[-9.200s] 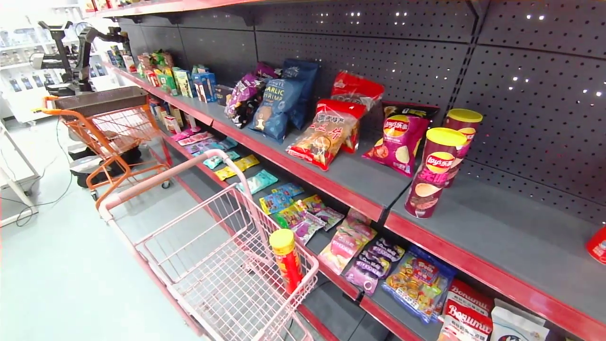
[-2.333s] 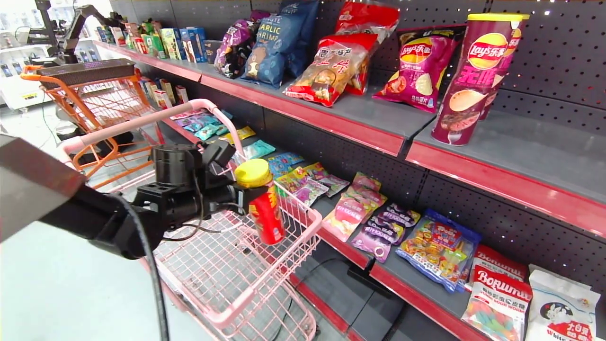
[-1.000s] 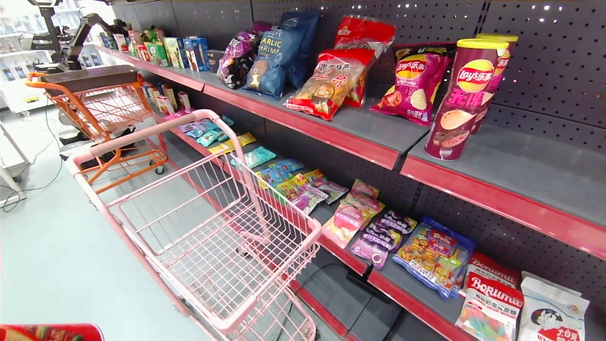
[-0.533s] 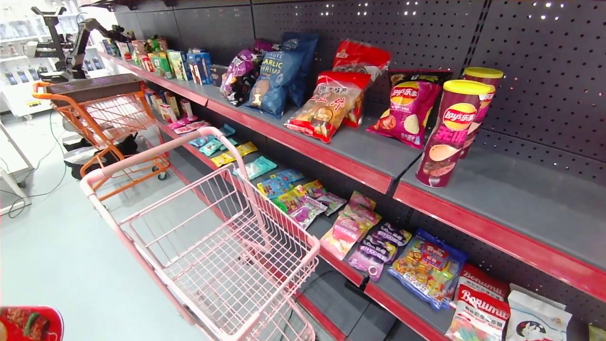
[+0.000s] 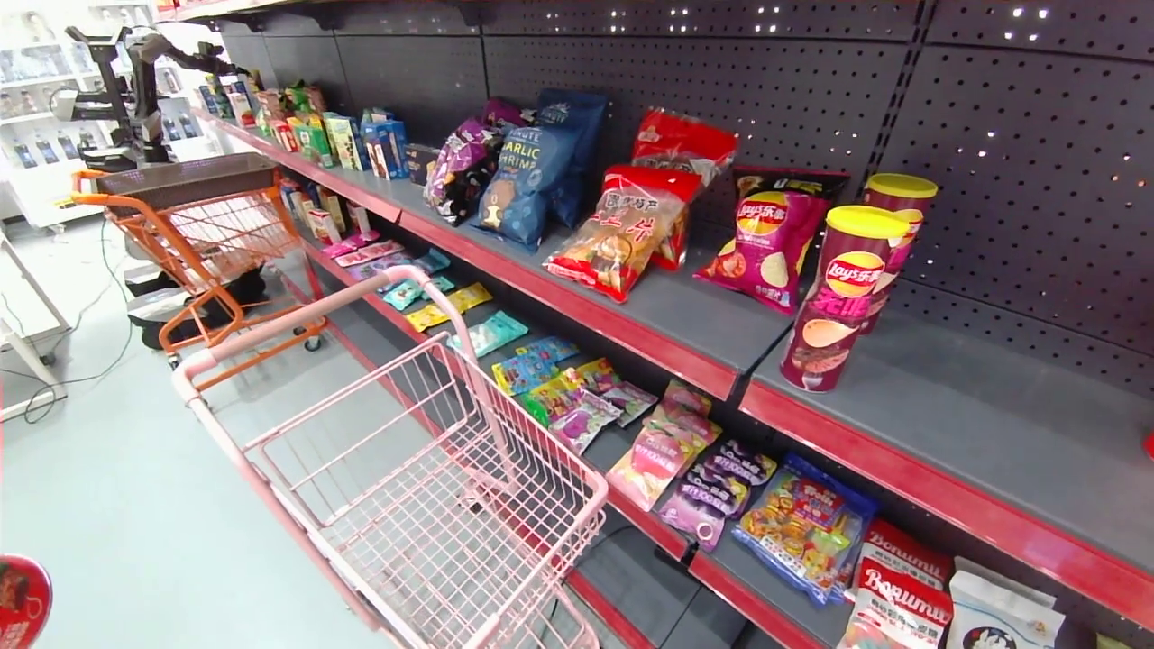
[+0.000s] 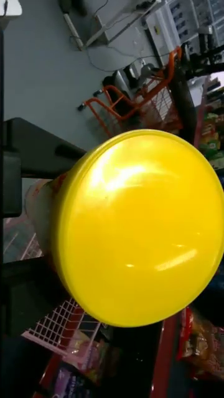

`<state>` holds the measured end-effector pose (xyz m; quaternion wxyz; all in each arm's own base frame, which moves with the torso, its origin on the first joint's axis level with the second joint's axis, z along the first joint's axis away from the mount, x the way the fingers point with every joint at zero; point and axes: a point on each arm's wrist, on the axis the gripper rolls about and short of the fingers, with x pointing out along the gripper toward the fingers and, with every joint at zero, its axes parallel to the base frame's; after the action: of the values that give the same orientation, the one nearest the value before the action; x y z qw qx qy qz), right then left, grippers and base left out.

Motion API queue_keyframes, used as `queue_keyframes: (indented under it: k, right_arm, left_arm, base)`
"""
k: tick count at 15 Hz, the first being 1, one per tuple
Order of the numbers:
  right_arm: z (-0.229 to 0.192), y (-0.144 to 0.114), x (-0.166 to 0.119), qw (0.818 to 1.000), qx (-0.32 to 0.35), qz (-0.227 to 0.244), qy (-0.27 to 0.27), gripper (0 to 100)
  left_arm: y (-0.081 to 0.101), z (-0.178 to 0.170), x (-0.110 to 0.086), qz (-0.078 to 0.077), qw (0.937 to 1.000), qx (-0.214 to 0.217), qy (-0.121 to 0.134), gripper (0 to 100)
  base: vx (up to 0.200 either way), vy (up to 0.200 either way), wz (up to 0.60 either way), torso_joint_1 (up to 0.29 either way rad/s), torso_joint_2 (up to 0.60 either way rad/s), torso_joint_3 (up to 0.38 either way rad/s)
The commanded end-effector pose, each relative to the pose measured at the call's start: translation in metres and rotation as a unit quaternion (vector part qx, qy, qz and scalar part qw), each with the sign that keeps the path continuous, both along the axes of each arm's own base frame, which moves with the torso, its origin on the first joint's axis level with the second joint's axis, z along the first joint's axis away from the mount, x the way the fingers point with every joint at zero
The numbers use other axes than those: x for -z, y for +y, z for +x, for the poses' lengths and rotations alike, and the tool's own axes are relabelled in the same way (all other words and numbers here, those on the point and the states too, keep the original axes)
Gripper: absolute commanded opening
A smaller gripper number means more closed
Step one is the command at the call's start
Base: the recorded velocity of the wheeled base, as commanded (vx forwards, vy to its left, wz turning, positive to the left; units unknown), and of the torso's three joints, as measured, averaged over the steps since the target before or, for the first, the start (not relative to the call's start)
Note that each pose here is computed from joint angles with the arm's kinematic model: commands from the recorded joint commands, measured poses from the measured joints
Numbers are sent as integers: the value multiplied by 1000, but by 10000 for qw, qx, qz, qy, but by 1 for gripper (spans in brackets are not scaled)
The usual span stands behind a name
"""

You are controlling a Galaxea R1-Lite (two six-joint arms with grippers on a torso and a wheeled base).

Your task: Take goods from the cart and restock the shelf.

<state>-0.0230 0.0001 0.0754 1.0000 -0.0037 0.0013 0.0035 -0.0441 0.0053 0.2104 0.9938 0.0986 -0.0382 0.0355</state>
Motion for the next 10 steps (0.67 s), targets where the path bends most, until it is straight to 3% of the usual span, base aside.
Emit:
queue_keyframes:
  k: [1, 8, 10]
  right_arm:
    - [0, 0, 0, 10000, -3, -1, 10, 100]
    - [0, 0, 0, 10000, -3, 7, 10, 100]
    - [0, 0, 0, 10000, -3, 7, 10, 100]
  left_arm:
    - [0, 3, 1, 61, 9998, 157, 90, 0]
    - [-1, 4, 5, 80, 9997, 156, 152, 0]
    - [-1, 5, 5, 180, 9996, 149, 164, 0]
  base:
    - [0, 0, 0, 71, -149, -85]
    - [0, 0, -600, 9, -8, -7]
    - [0, 0, -600, 5, 2, 0]
